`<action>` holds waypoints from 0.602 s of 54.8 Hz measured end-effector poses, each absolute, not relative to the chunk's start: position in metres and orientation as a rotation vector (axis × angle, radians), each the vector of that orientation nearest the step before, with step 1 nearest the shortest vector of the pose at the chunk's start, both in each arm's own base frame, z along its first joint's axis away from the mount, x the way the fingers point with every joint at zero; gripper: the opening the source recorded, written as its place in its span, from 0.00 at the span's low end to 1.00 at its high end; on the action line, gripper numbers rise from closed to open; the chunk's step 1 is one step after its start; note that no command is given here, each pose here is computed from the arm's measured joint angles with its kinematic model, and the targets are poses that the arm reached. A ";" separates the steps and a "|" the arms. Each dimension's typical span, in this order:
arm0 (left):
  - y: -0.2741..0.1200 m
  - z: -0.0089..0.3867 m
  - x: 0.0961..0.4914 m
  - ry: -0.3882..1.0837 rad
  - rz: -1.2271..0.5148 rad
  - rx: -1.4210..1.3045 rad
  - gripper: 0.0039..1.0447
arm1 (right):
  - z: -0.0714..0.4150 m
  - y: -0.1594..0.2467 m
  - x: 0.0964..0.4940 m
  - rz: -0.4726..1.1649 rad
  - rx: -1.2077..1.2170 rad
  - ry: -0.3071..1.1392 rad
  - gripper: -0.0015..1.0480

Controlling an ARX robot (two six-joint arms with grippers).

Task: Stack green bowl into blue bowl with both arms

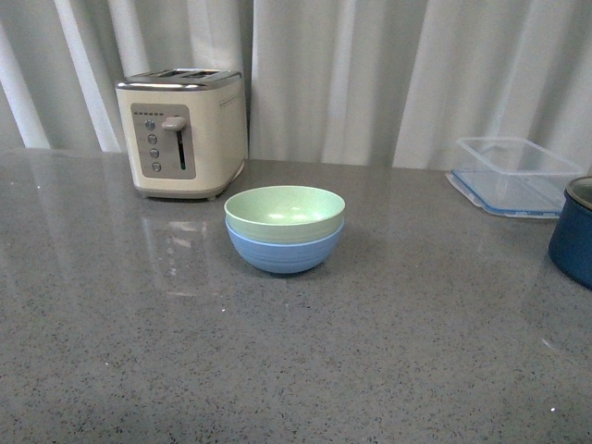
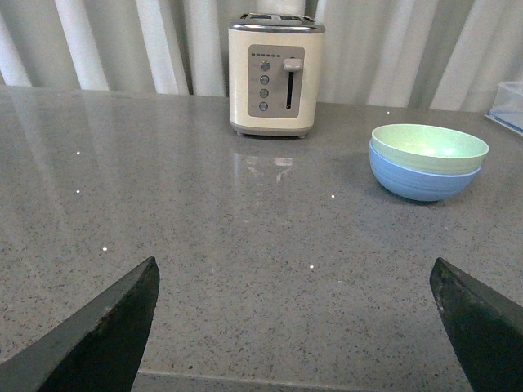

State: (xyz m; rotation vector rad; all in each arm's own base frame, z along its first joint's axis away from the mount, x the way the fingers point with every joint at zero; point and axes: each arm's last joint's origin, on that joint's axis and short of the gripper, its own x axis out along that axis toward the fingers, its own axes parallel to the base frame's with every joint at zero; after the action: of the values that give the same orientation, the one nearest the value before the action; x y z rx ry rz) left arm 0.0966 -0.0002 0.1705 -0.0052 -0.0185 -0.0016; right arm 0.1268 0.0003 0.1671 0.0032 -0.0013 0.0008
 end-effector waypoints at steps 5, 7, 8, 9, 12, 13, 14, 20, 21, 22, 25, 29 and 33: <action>0.000 0.171 0.097 -0.018 -0.002 -0.005 0.94 | 0.168 0.000 0.124 0.001 0.003 -0.005 0.01; 0.000 0.171 0.097 -0.018 -0.002 -0.005 0.94 | 0.168 0.000 0.123 0.001 0.003 -0.006 0.01; 0.000 0.171 0.097 -0.018 -0.002 -0.005 0.94 | 0.168 0.000 0.122 0.001 0.003 -0.006 0.01; 0.000 0.171 0.097 -0.018 -0.002 -0.005 0.94 | 0.168 0.000 0.122 0.001 0.003 -0.006 0.01; 0.000 0.171 0.097 -0.018 -0.002 -0.005 0.94 | 0.168 0.000 0.120 0.001 0.003 -0.007 0.01; 0.000 0.171 0.097 -0.018 -0.002 -0.005 0.94 | 0.168 0.000 0.119 0.001 0.003 -0.007 0.01; 0.000 0.171 0.097 -0.018 -0.002 -0.005 0.94 | 0.168 0.000 0.119 0.001 0.003 -0.007 0.01; 0.000 0.171 0.097 -0.018 -0.002 -0.005 0.94 | 0.169 0.000 0.116 0.001 0.003 -0.008 0.01; 0.000 0.171 0.097 -0.018 -0.002 -0.005 0.94 | 0.168 0.000 0.116 0.001 0.003 -0.008 0.01; 0.000 0.171 0.097 -0.018 -0.002 -0.005 0.94 | 0.168 0.000 0.115 0.001 0.003 -0.008 0.01; 0.000 0.171 0.097 -0.018 -0.002 -0.005 0.94 | 0.169 0.000 0.114 0.001 0.003 -0.009 0.01; 0.000 0.171 0.097 -0.018 -0.002 -0.005 0.94 | 0.168 0.000 0.112 0.001 0.003 -0.009 0.01; 0.000 0.171 0.097 -0.018 -0.002 -0.005 0.94 | 0.168 0.000 0.111 0.001 0.003 -0.008 0.01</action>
State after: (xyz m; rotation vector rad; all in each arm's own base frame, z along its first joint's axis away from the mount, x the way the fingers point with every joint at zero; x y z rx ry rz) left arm 0.0966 -0.0002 0.1705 -0.0052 -0.0185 -0.0016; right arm 0.1111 0.0002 0.1683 0.0033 -0.0082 0.0008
